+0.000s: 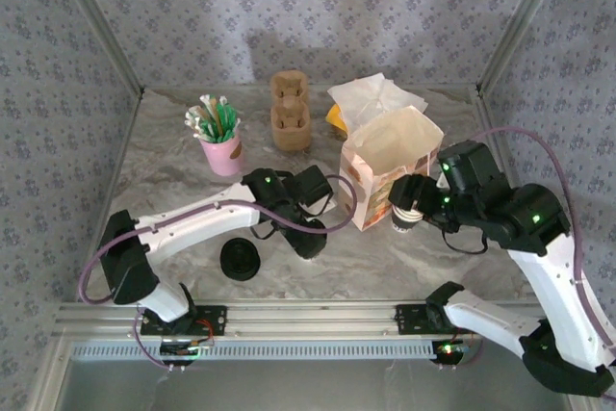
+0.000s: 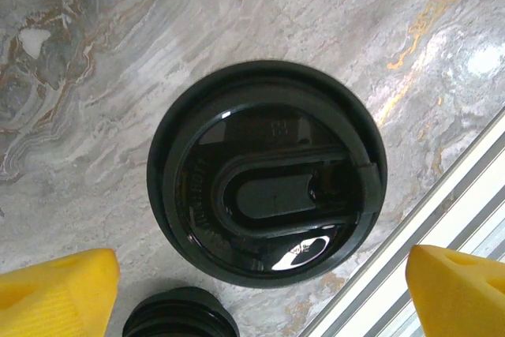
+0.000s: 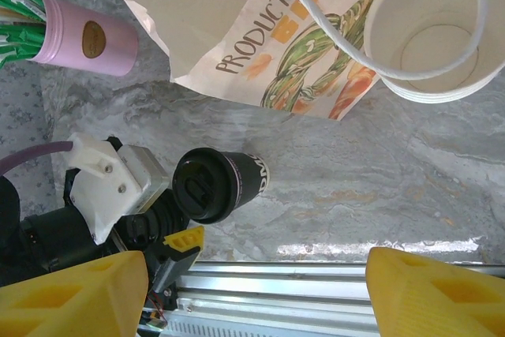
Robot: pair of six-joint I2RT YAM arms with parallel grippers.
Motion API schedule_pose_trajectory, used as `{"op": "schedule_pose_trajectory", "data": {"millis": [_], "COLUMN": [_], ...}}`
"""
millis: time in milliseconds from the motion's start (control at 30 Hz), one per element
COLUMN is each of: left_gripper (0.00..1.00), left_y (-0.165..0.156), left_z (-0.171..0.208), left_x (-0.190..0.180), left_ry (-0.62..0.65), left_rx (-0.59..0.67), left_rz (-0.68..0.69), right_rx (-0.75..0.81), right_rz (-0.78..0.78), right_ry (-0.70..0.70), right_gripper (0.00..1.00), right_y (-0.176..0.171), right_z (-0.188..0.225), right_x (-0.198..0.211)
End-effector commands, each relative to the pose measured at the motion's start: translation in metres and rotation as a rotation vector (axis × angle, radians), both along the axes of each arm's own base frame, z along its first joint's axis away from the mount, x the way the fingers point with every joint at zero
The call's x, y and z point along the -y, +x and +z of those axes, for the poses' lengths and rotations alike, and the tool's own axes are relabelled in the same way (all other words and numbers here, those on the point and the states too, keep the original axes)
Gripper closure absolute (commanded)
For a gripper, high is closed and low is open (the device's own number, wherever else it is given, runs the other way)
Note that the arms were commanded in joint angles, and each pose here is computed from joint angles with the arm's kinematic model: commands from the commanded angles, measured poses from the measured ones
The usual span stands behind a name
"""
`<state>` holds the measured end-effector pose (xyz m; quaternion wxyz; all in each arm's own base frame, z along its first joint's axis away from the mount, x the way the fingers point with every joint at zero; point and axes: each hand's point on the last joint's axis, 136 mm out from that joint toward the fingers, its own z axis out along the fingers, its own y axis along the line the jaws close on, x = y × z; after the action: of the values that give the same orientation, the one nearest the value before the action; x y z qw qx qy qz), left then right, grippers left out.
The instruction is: Pack the takeout coffee
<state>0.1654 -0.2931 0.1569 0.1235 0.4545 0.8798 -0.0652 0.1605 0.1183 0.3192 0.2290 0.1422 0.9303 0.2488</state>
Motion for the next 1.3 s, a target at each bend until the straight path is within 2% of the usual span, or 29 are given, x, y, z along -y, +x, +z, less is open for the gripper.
{"op": "schedule_pose_trajectory", "data": {"millis": [0, 300, 1100, 1267], "left_gripper": [0.08, 0.17, 0.19, 0.22], "left_y": [0.001, 0.002, 0.002, 0.004], "left_z": [0.006, -0.003, -0.021, -0.025], "left_x": [0.005, 0.005, 0.010, 0.007], "left_ry": [0.004, 0.066, 0.124, 0.146], "left_rx": [-0.022, -0.053, -0.096, -0.087], "left_rz": [-0.003, -0.004, -0.010, -0.009], "right_rx": [-0.003, 0.002, -0.005, -0.002], "right_rz": [0.003, 0.002, 0.005, 0.003], "right_ry": [0.017, 0.028, 0.038, 0.040], "right_gripper": [0.25, 0.25, 0.25, 0.25], "right_y": [0.002, 0.004, 0.007, 0.008], "right_z": [0.001, 0.004, 0.003, 0.003], "right_x": [-0.003, -0.004, -0.007, -0.007]}}
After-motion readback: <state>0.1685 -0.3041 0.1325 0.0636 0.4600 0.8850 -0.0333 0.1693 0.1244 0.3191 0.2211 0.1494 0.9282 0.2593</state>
